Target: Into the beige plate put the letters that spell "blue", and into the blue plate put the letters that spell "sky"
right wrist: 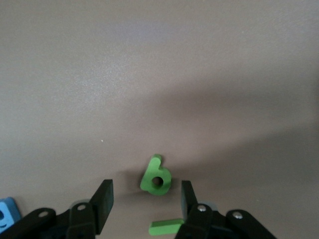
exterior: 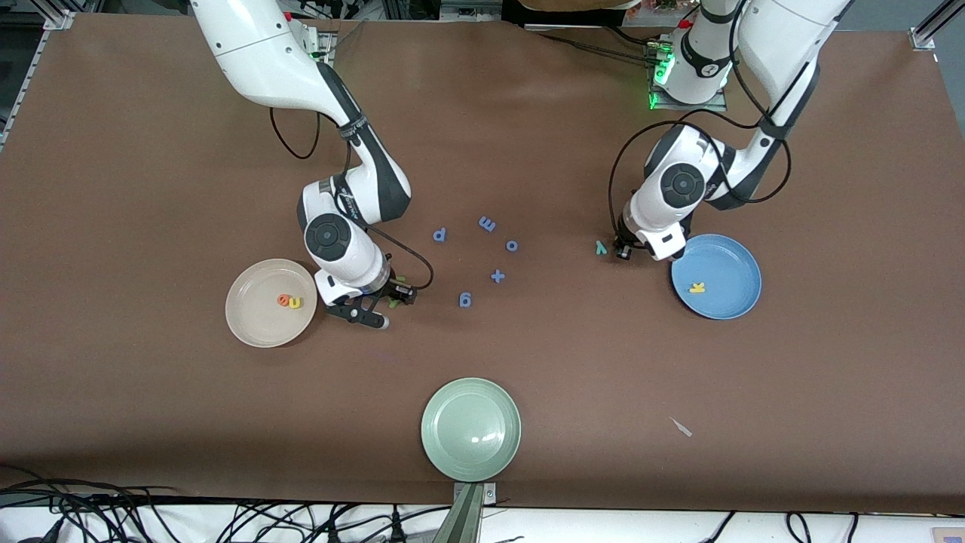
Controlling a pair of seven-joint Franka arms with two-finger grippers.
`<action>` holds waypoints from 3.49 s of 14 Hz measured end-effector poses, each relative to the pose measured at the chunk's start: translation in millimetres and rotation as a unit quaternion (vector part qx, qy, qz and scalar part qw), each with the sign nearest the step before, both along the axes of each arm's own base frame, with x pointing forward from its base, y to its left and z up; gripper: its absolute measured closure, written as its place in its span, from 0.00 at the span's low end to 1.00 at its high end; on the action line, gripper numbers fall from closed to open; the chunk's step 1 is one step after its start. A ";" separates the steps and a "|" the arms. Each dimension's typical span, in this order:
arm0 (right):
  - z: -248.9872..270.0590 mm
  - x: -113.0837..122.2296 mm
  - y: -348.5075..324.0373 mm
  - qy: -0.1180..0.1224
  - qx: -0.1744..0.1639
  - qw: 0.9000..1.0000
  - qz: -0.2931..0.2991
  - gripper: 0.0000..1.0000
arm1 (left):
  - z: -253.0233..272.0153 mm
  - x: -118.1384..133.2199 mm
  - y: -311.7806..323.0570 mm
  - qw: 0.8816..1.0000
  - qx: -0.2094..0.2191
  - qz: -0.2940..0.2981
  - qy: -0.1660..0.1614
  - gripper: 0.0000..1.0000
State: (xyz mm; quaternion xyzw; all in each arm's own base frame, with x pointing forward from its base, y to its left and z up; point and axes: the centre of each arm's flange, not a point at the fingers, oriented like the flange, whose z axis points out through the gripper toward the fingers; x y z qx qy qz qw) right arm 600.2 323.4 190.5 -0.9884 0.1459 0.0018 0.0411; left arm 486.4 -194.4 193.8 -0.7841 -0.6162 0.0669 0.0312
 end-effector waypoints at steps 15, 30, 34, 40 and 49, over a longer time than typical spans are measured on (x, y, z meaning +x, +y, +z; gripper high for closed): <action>-7.7 3.0 -8.1 -0.005 -0.013 1.000 0.011 0.72 | 24.0 39.0 171.4 0.997 0.000 -0.075 0.001 0.56; 19.5 -2.9 -177.4 0.047 -0.071 0.988 0.127 0.67 | 30.9 7.1 -22.7 0.966 -0.009 -0.253 -0.057 0.45; 35.6 -0.8 -173.3 0.034 -0.063 0.989 0.127 0.38 | 10.7 6.4 -25.2 0.950 -0.004 -0.303 -0.070 0.46; 46.0 -14.4 -97.9 0.026 -0.022 0.998 0.053 0.36 | -1.3 5.3 -29.4 0.946 -0.018 -0.317 -0.067 0.46; 8.5 -52.2 -8.0 0.004 -0.027 1.000 -0.015 0.36 | -10.9 -5.6 -49.3 0.940 -0.026 -0.336 -0.058 0.48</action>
